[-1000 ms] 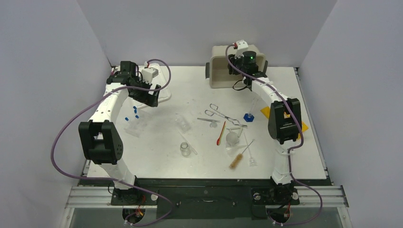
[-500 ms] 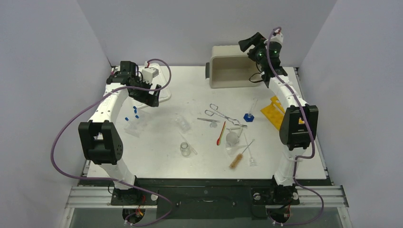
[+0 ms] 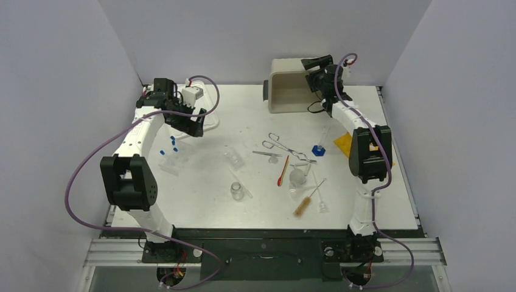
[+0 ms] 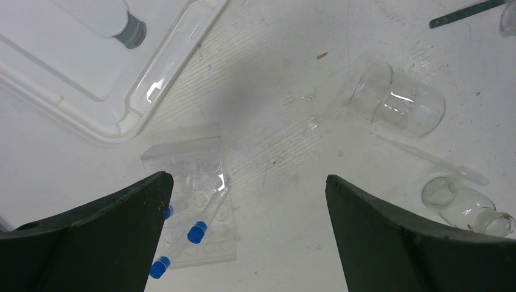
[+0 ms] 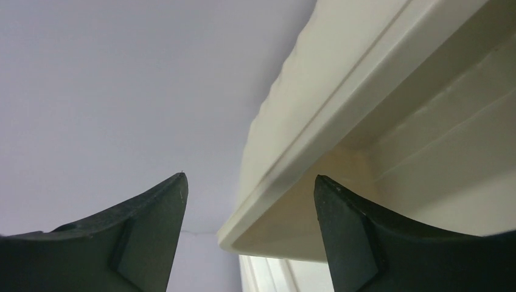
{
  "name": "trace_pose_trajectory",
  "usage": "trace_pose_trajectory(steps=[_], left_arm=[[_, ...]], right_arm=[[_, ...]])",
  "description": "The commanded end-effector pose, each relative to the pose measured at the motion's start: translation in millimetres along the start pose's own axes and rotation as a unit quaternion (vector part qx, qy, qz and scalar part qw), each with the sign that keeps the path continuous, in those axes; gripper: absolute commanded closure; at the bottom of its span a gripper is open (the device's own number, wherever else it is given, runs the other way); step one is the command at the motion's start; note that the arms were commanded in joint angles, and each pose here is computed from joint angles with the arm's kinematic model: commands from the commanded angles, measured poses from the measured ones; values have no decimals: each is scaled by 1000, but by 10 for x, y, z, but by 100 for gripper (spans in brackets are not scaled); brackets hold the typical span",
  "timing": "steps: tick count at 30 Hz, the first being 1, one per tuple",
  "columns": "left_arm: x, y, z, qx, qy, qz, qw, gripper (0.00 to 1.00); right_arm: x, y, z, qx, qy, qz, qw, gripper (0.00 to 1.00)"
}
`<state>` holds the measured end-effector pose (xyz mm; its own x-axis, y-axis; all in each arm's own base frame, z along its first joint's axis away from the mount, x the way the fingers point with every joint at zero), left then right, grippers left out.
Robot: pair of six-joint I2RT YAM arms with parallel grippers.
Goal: Organize the chemistry lab equipment
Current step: Move the storage box to the center of the board.
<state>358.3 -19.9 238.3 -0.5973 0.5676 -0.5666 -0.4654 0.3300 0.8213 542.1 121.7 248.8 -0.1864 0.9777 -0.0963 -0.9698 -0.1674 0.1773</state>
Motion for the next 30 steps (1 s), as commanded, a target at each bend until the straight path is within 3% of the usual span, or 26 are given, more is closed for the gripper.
trace_pose_trajectory(steps=[1,6,13,19,21,30], left_arm=[[-52,145,15,-12,-8,-25,1000,3],[-35,141,31,-16,-9,-23,1000,3],[-39,153,72,-15,-11,-23,1000,3],[-15,130,64,-10,-11,-20,1000,3],[-7,125,54,-7,-11,-20,1000,4],[-20,176,0,6,-8,-35,999,3]], right_arm=[[-77,-33,430,-65,-36,-73,995,32],[-105,-176,472,-62,-20,-132,989,44],[-67,-332,376,-39,-21,-144,989,55],[40,-247,419,-42,3,-152,988,82],[72,-179,441,-47,2,-151,987,98],[463,322,692,-43,-10,-132,990,100]])
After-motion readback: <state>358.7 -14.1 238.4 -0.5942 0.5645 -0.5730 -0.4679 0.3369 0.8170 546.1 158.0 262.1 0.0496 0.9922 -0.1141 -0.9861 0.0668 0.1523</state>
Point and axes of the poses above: each gripper's point midway between its finger pads, its own y axis back along the fingers, its own z axis along the line the jaws close on, x = y × z, the point moved 10 cm from there along y, back along the fingers, and after that the axes turned 14 degrees about -y, right-handed, at the moved point
